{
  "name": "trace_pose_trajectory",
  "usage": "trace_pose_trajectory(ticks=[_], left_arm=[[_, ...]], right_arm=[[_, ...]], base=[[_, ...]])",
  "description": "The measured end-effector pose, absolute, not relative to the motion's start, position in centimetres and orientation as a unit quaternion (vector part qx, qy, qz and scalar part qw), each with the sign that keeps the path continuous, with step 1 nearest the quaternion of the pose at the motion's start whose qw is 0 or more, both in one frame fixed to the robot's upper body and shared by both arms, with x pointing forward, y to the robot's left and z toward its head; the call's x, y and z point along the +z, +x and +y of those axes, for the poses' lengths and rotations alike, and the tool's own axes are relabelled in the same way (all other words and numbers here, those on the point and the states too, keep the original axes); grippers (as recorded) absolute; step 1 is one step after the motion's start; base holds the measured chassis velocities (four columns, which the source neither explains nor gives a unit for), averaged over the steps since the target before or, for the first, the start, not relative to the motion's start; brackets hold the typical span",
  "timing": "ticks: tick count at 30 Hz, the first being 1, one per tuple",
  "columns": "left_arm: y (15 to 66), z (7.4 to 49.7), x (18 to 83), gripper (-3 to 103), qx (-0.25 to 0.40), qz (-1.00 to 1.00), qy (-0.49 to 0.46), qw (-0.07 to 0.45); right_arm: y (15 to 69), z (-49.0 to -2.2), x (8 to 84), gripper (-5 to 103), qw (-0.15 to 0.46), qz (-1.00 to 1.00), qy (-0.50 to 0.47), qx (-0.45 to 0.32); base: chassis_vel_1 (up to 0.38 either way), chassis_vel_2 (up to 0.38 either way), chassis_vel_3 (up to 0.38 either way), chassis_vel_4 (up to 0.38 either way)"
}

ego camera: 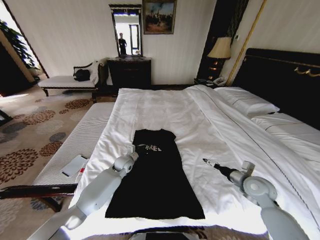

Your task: Fold the clothes on the bed.

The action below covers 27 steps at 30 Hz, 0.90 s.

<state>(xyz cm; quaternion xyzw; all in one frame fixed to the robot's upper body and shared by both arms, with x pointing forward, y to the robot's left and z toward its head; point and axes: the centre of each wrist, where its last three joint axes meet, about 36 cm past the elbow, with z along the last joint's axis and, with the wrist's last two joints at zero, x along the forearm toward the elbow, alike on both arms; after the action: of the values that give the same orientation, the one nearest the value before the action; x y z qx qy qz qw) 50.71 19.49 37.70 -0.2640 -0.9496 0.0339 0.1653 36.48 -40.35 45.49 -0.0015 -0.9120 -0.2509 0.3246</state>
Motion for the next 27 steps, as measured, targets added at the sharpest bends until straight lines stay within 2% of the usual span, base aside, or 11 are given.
trace_pose_trajectory(ticks=[2,4,8,10,13,14,17,19,22,27], left_arm=[[50.2,20.0,38.1,28,0.027,-0.951,-0.264,0.159],[49.8,20.2,38.3,28,0.025,-0.951,-0.264,0.156],[49.3,21.9,39.1,50,0.025,-0.957,-0.251,0.145],[49.3,22.6,39.3,50,0.026,-0.959,-0.244,0.143],[49.3,24.6,39.9,66,0.029,-0.964,-0.225,0.137],[49.3,24.6,39.9,66,0.029,-0.964,-0.225,0.137],[48.0,26.2,40.4,83,0.039,-0.966,-0.216,0.136],[47.3,26.7,40.5,83,0.038,-0.967,-0.213,0.137],[45.2,28.8,40.7,97,0.023,-0.970,-0.201,0.137],[44.5,29.9,41.0,100,0.011,-0.971,-0.196,0.137]], right_arm=[[36.7,-40.1,45.4,100,0.325,-0.912,0.002,-0.251],[36.8,-40.0,45.4,100,0.325,-0.912,0.003,-0.250],[37.0,-39.8,45.4,100,0.324,-0.913,0.005,-0.249],[37.0,-39.8,45.5,100,0.323,-0.914,0.005,-0.247],[37.2,-39.7,45.8,100,0.314,-0.919,0.006,-0.238],[37.2,-39.7,45.8,100,0.314,-0.919,0.006,-0.238],[38.3,-39.1,46.6,100,0.292,-0.925,0.027,-0.242],[38.9,-39.0,46.9,100,0.284,-0.926,0.035,-0.245],[41.2,-38.6,47.9,100,0.271,-0.927,0.057,-0.254],[43.7,-38.7,49.1,100,0.260,-0.931,0.068,-0.248]], base=[[0.000,0.000,0.000,0.000],[0.000,0.000,0.000,0.000],[0.000,0.000,0.000,0.000],[0.000,0.000,0.000,0.000],[0.000,0.000,0.000,0.000],[0.000,0.000,0.000,0.000],[0.000,0.000,0.000,0.000],[0.000,0.000,0.000,0.000],[0.000,0.000,0.000,0.000],[0.000,0.000,0.000,0.000]])
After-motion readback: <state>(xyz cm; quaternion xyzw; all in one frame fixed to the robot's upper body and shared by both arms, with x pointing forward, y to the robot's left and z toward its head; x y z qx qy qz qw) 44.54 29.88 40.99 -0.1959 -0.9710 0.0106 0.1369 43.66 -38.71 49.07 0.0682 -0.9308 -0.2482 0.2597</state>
